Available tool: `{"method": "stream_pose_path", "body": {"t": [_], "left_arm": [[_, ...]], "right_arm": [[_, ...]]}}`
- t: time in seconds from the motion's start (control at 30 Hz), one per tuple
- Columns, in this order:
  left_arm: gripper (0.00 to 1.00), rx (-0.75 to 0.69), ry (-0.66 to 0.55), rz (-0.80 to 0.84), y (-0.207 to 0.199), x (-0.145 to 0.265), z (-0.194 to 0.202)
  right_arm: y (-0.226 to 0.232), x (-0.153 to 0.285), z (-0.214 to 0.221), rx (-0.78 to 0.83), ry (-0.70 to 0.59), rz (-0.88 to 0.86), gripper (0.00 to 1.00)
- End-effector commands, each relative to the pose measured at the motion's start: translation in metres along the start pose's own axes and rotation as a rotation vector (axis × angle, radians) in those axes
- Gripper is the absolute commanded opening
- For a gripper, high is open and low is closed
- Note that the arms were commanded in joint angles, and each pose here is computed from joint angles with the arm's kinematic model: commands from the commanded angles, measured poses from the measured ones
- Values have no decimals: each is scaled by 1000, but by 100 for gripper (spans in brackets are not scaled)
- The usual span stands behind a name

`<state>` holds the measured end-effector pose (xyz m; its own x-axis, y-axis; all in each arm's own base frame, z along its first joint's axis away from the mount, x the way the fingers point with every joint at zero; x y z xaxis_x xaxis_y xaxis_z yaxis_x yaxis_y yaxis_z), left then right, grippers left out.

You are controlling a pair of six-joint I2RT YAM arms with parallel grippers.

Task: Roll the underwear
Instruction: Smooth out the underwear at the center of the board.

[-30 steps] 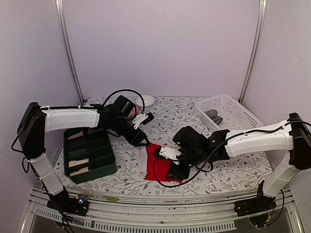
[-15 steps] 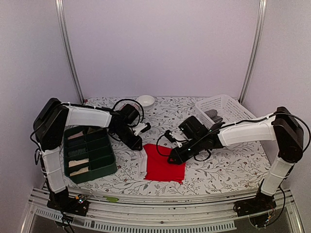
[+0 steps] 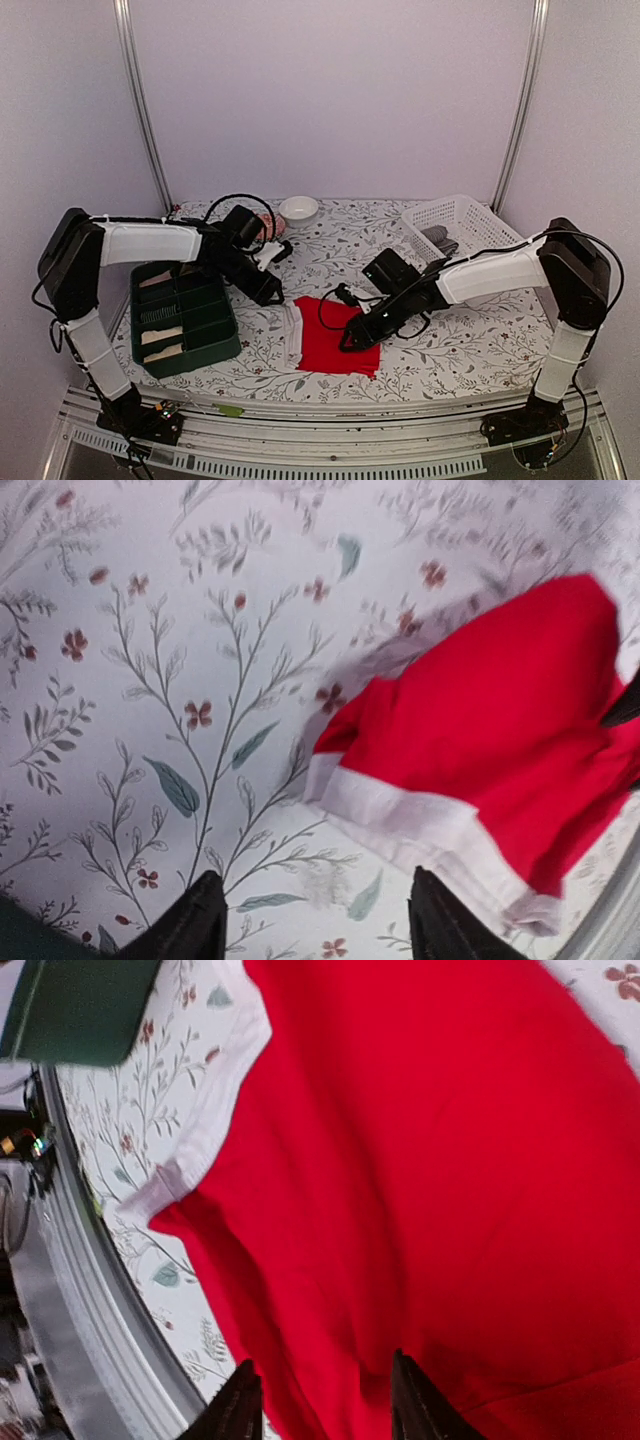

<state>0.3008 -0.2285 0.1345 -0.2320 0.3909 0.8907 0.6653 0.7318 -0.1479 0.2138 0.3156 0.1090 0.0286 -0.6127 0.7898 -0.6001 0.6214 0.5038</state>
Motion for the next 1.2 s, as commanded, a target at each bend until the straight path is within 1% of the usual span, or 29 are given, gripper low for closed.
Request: {"method": "stream_pose_path", "body": {"t": [0.0,0.03,0.07,0.1,0.13,0.17,0.2,0.23,0.27,0.33,0.37,0.4,0.43,0.47,0.5,0.53,0.6,0.67,0.77,0.83,0.97,1.03,1.07,1.17], "left_arm": [[85,-57,-321,195,-22,61,-47],[93,-63,-346,216,-26,69,-52],[96,-74,-376,225,-29,78,-58],[96,-89,-420,224,-33,90,-63],[96,-100,-475,220,-36,104,-67],[96,-98,-538,212,-38,118,-70],[96,-84,-595,192,-38,130,-74],[96,-52,-631,172,-35,138,-79],[96,-10,-640,153,-32,140,-83],[96,110,-629,96,-22,130,-89],[96,121,-590,115,-20,122,-92],[96,35,-541,223,-24,113,-95],[96,-2,-475,354,-30,103,-94],[96,-12,-426,455,-35,91,-92],[96,-18,-405,538,-41,82,-89],[96,-25,-403,600,-47,75,-83],[96,-27,-388,660,-59,62,-72],[96,-3,-330,712,-61,44,-62],[96,35,-250,758,-61,18,-53],[96,53,-210,781,-61,3,-48],[96,96,-152,790,-57,-20,-37],[96,124,-132,780,-52,-26,-31],[96,159,-92,767,-48,-42,-22],[96,233,-45,689,-30,-61,-9]], "right_arm": [[25,55,-38,62,-235,-78,54],[28,67,-43,57,-287,-73,57],[32,82,-49,64,-361,-60,58],[36,99,-53,76,-448,-36,64],[39,115,-54,80,-540,-14,75],[40,130,-54,76,-632,11,90],[37,138,-49,52,-701,41,100],[36,149,-47,15,-771,57,99],[33,156,-44,-24,-829,83,99],[26,163,-41,-86,-895,57,99],[18,164,-41,-132,-897,20,99],[14,162,-42,-158,-872,-38,99],[14,156,-42,-145,-804,-116,99],[12,148,-43,-160,-762,-139,99],[10,140,-41,-167,-711,-169,99],[7,132,-37,-191,-676,-186,99],[0,118,-30,-261,-633,-200,99],[-8,108,-23,-319,-604,-192,99],[-18,90,-16,-385,-540,-194,100],[-22,79,-15,-425,-503,-202,98],[-30,66,-15,-476,-490,-201,96],[-31,62,-19,-490,-495,-206,95],[-32,59,-21,-491,-493,-211,95],[-34,48,-28,-502,-474,-244,93]]}}
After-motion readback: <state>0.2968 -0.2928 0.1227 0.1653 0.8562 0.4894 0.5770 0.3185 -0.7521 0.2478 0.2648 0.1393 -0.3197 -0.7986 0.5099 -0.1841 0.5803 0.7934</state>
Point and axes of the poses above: each gripper's point midway between its finger pads, its own x axis back along the fingers, its own y axis along the line the jaws close on, z = x × y, the point moved 9 cm from there along x, back along the fingers, and after that the axes turned 1 degree about x, right-handed, at the moved point
